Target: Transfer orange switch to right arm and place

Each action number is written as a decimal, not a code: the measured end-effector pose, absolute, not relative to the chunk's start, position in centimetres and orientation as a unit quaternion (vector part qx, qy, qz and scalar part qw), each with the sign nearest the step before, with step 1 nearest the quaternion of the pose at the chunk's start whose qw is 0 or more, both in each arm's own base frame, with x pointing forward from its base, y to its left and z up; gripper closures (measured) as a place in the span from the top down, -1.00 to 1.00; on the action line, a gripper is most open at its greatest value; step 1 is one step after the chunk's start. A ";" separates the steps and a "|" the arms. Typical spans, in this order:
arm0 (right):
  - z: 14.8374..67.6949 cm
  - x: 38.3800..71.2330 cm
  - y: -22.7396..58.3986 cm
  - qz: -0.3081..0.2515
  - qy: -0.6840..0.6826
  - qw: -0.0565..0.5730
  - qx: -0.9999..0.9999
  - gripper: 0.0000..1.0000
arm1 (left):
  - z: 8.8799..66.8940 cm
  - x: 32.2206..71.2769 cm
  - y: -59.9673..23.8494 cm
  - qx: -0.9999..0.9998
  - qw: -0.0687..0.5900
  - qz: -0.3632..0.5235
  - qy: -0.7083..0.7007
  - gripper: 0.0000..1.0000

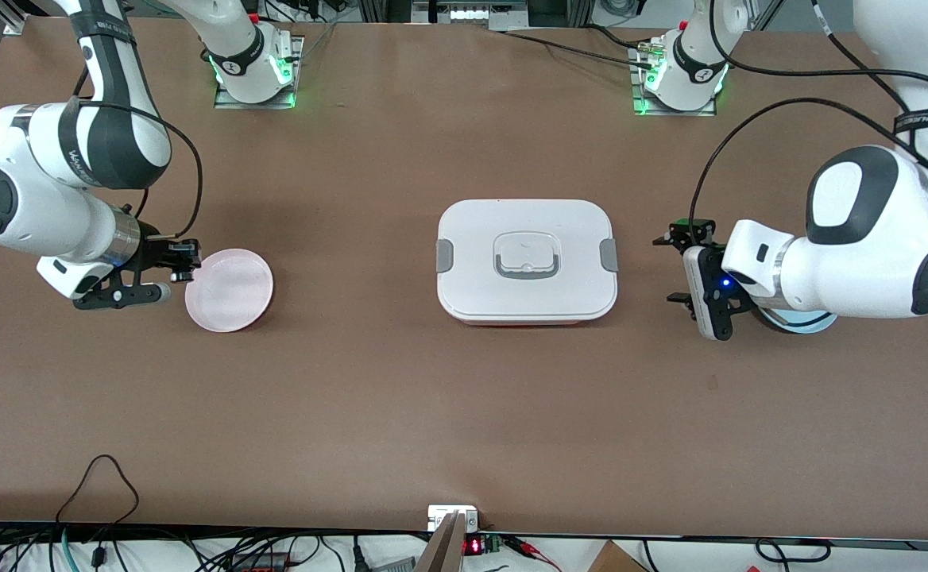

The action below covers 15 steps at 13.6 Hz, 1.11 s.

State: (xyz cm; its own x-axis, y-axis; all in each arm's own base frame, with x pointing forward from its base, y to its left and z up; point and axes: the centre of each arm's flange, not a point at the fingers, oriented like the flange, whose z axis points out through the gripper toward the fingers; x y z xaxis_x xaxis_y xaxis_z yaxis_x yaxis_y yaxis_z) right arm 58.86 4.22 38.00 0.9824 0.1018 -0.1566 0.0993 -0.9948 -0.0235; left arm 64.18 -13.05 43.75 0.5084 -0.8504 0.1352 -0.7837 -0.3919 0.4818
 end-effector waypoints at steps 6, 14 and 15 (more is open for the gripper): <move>28.8 55.2 0.7 0.051 -0.032 -0.009 -0.998 -0.31 | 46.6 62.2 -12.7 0.925 0.066 -0.213 -0.307 1.00; 18.7 55.1 1.7 0.028 -0.027 -0.025 -0.999 -0.31 | 56.1 61.1 -2.4 0.994 -0.009 -0.035 -0.104 1.00; 18.6 55.3 1.8 0.027 -0.022 -0.025 -0.999 -0.31 | 56.2 59.9 -0.6 0.996 -0.002 -0.022 -0.084 1.00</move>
State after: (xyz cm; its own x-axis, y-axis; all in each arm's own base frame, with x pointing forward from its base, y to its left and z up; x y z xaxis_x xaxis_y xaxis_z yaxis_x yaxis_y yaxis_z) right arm 55.28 1.82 18.60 0.9977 0.0420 -0.0541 0.0447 -0.9978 0.0492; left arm 59.89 -0.57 56.21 0.9848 -0.1682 -0.0434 -0.1683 -0.9857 0.0006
